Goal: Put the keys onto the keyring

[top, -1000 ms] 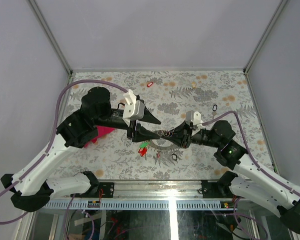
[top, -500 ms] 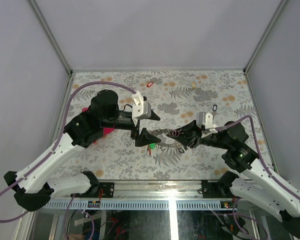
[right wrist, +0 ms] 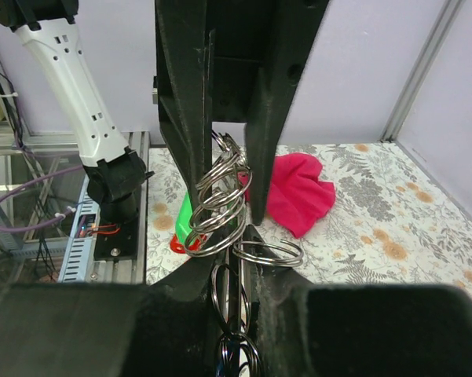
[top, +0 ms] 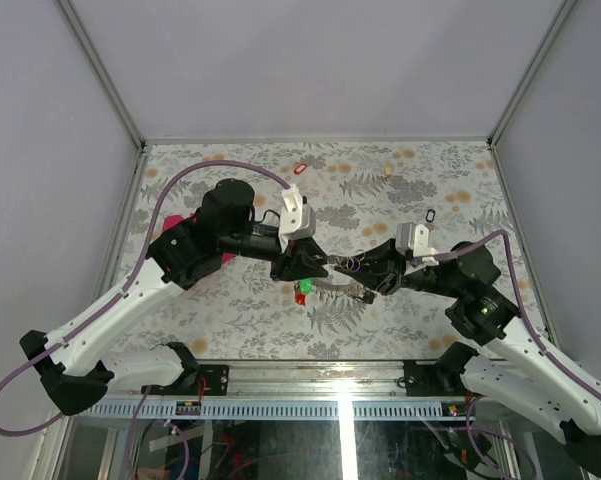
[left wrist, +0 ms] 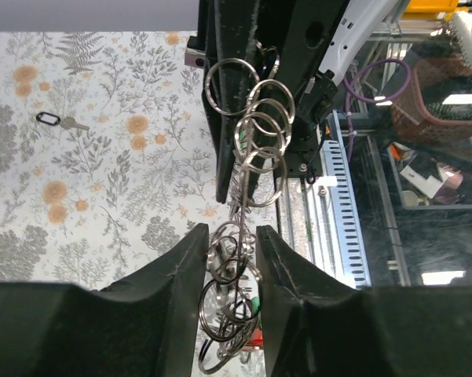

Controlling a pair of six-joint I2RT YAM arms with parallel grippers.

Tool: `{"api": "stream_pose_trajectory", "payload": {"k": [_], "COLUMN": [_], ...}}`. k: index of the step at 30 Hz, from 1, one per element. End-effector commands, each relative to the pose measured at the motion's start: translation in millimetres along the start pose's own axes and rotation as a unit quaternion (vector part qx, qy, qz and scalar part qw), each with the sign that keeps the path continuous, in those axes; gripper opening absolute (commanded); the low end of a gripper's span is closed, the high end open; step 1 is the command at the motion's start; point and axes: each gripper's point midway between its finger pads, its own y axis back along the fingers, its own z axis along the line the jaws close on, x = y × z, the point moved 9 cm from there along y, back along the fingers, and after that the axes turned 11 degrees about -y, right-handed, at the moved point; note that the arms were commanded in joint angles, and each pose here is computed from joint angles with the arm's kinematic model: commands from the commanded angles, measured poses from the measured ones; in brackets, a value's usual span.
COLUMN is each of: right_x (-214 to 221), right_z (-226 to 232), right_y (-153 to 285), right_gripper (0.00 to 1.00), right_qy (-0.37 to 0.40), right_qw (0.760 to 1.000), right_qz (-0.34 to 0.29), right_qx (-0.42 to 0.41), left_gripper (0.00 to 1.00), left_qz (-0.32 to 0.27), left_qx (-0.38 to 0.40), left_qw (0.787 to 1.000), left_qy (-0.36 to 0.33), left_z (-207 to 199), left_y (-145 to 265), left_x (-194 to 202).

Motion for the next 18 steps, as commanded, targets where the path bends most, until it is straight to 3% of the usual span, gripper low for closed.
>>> {"api": "stream_pose_trajectory", "payload": {"k": [1, 8, 13, 18], "right_x": [-41.2, -40.5, -47.4, -50.1], "right_z": [6.3, 6.3, 9.8, 13.3], "right_y": [-0.3, 2.2, 9.1, 26.5], "right_gripper": [0.02, 0.07, 0.44, 0.57], "right_qy": [0.049, 0.052, 0.062, 0.08], "right_qw": [0.996, 0.996, 0.994, 0.992], "right_qz": [-0.072, -0.073, -0.084, -0.08], "right_qx": [-0.005, 0.003, 0.017, 0.062], "left_gripper": [0.25, 0.0, 0.0, 0.0], "left_qz": [-0.023, -0.026, -0.026, -0.026], "left_qx": [0.008, 0.006, -0.002, -0.031], "left_qw": [0.999, 0.999, 0.999, 0.999], "left_qy": [-0.02, -0.022, -0.019, -0.01], "left_z": [2.6, 2.6, 3.3, 6.6], "left_y": [-4.2, -3.1, -2.8, -1.3], "left_x": [-6.3, -7.8, -8.5, -10.0]}}
